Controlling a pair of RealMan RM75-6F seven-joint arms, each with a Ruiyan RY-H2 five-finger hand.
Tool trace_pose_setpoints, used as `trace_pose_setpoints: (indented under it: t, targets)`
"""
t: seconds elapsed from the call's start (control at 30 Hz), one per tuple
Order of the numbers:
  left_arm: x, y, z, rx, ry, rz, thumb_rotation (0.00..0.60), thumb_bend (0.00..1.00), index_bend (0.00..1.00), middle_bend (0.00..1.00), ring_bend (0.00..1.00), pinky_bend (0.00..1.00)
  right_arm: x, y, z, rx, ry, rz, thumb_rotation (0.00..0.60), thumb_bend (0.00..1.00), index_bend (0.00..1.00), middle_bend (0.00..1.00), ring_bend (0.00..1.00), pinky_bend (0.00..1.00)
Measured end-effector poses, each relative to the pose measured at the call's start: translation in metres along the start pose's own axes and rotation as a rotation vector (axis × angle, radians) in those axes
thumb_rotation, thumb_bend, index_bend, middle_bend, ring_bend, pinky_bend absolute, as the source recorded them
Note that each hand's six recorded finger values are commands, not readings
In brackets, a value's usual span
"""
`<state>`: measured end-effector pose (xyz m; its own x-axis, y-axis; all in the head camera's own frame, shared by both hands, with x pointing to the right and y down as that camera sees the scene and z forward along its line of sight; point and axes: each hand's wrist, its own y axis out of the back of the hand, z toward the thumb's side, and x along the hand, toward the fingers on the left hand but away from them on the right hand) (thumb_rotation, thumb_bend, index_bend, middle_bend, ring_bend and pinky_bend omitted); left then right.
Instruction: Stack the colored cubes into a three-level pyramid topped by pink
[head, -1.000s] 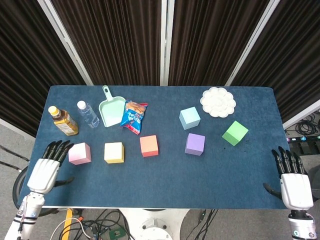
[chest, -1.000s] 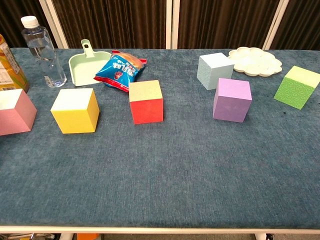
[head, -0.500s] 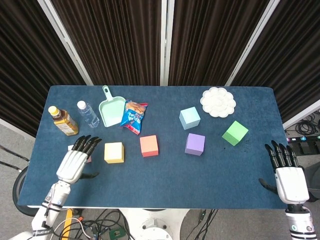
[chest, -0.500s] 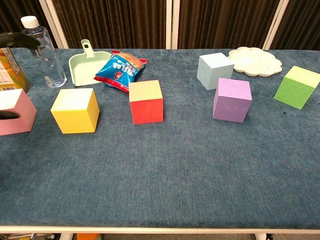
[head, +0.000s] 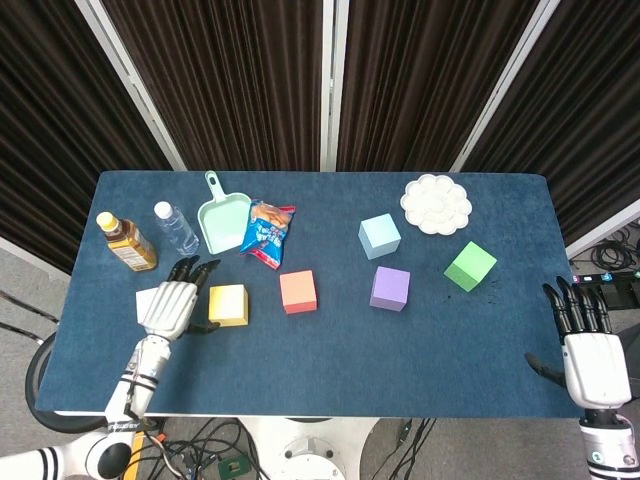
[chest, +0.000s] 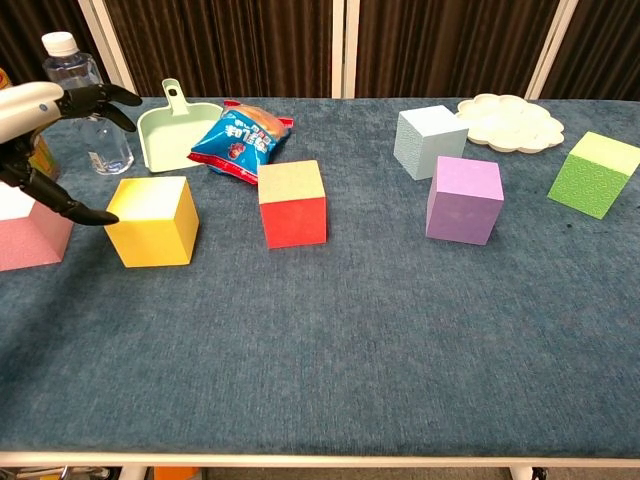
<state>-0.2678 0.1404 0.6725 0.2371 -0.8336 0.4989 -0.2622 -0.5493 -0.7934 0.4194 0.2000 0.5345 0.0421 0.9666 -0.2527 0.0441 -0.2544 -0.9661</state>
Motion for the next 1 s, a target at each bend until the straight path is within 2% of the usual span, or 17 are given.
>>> trace_pose_setpoints:
  t: [0.23, 0.63, 1.0]
  targets:
    - [0.004, -0.012, -0.006, -0.013, 0.023, -0.018, 0.6, 0.01, 0.08, 0.18, 0.0, 0.05, -0.003, -0.004, -0.001, 0.002, -0.007, 0.012, 0.6, 0.02, 0.0, 0.0, 0.0, 0.0]
    - [0.012, -0.036, -0.007, -0.043, 0.018, -0.04, 0.6, 0.02, 0.09, 0.32, 0.0, 0.05, -0.006, -0.016, -0.007, 0.006, -0.039, 0.044, 0.6, 0.02, 0.0, 0.0, 0.0, 0.0]
    - [0.021, -0.039, 0.005, -0.067, -0.009, -0.032, 0.6, 0.16, 0.09, 0.38, 0.02, 0.06, -0.005, -0.023, -0.017, 0.003, -0.072, 0.065, 0.6, 0.02, 0.0, 0.0, 0.0, 0.0]
